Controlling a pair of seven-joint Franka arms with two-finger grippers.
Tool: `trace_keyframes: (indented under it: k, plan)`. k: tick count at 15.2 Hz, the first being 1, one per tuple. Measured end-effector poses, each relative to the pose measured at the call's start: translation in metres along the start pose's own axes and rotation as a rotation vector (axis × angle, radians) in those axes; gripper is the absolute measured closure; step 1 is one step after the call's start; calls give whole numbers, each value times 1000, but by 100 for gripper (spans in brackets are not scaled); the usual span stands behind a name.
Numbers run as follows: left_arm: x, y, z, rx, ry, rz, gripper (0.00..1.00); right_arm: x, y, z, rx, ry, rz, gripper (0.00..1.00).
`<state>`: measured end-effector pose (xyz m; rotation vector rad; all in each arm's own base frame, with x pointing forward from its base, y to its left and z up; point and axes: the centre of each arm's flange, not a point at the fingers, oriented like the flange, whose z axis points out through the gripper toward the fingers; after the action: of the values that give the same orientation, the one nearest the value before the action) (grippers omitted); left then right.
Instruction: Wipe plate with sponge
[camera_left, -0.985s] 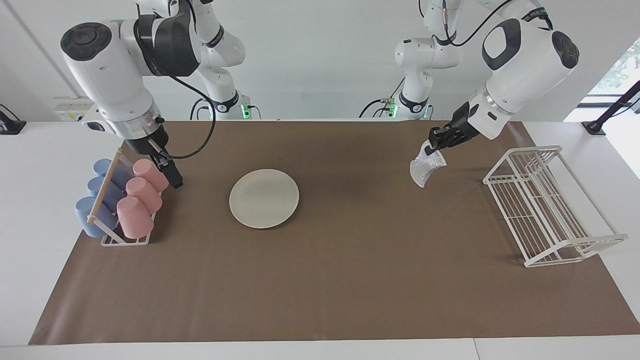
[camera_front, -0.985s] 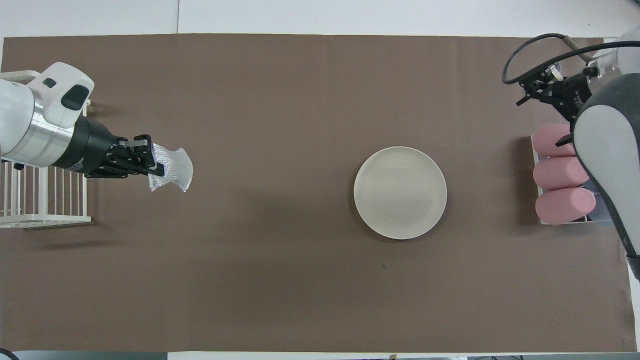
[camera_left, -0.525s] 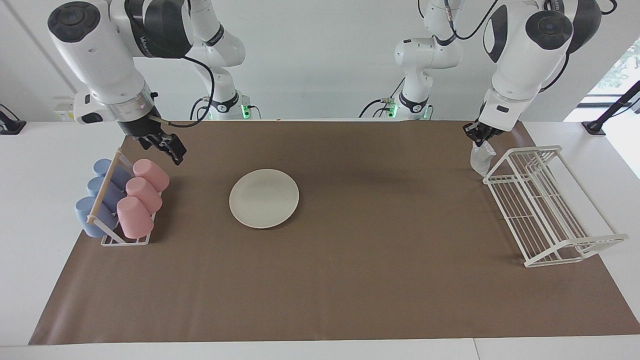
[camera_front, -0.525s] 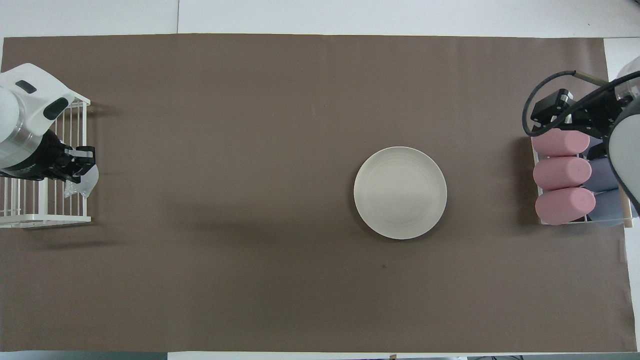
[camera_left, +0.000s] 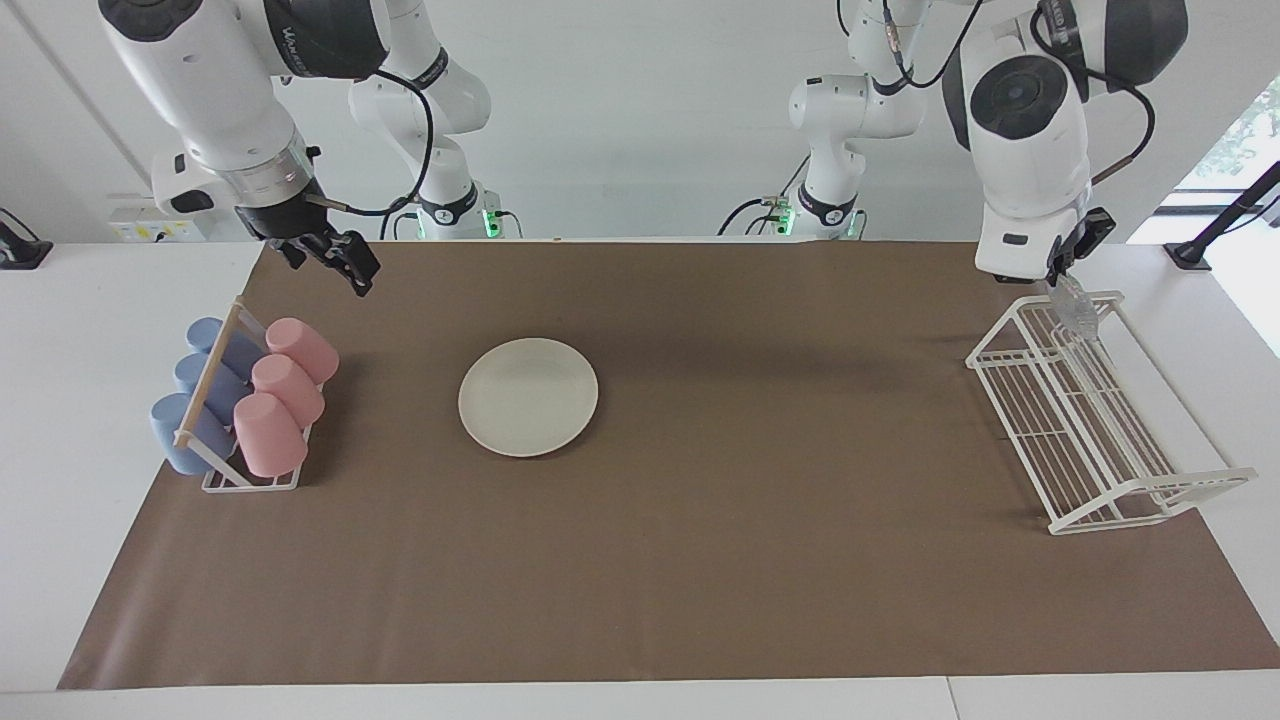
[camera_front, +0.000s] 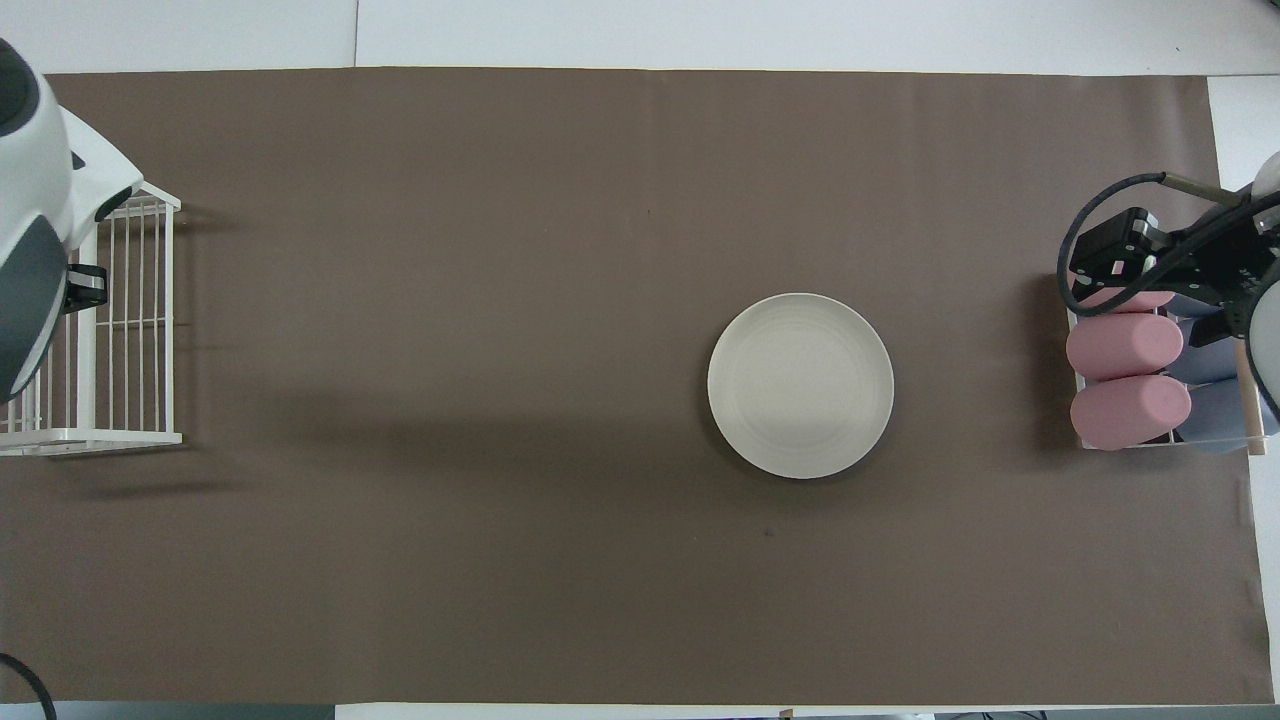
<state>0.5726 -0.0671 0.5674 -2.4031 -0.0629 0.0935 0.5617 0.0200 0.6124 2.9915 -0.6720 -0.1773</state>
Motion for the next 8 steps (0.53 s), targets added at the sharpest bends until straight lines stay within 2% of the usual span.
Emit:
trace_keyframes:
  k: [4,6,8]
  plan:
    - [26,31,47,177,-27,39,94,-4,4,0,-12,-24,-7,0]
    - [32,40,73,272,-34,52,94,-14,12,-6,-24,-51,-84,0]
    - [38,54,97,327,-36,6,94,-17,29,-13,-21,-65,-199,0]
